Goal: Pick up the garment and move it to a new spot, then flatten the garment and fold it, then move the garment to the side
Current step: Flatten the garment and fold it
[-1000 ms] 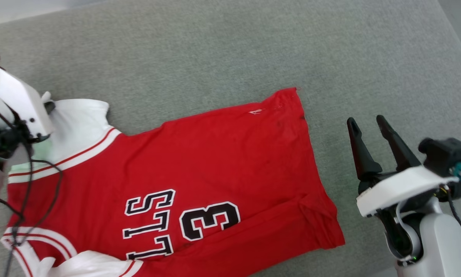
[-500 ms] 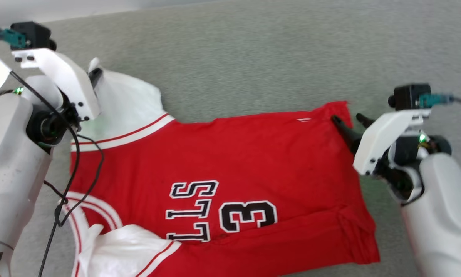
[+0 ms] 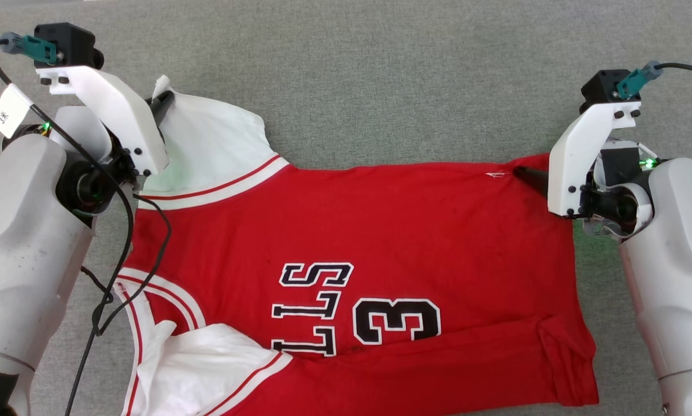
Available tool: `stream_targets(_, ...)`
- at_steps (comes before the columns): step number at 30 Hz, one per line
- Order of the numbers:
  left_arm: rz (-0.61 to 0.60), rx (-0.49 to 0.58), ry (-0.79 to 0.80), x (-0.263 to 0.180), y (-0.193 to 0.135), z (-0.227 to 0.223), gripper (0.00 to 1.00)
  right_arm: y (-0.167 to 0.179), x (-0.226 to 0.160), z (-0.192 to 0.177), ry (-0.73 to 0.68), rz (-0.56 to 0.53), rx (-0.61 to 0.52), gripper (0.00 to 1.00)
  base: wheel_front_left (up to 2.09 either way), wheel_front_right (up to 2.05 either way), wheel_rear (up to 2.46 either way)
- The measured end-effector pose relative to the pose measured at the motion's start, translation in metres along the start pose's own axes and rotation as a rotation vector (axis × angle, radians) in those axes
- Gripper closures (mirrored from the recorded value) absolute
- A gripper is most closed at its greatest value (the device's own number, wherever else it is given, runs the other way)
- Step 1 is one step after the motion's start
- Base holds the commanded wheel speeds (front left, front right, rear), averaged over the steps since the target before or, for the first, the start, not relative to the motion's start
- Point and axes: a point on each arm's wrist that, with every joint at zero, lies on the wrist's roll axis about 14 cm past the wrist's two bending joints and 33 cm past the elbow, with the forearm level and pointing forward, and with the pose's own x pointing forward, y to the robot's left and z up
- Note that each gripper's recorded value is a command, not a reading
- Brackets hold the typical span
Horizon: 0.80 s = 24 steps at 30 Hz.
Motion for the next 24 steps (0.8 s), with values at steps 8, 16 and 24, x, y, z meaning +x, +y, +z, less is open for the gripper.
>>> stream_targets(8,-0.003,0.021,-0.051,-0.01,-0.001,0.013,1.0,0.003,-0.013,0.014,-0.082,0.001,-0.002,1.0,0.0,0.0,0.0)
stream_targets(16,0.001,0.005,-0.189,-0.046,-0.002,0.036,1.0,0.005,-0.059,0.045,-0.3,0.003,-0.013,1.0,0.0,0.0,0.0)
stream_targets(24,0.028,-0.066,-0.246,-0.097,0.006,-0.007,1.0,0.007,-0.084,-0.003,-0.334,0.01,0.0,1.0,0.0,0.0,0.0)
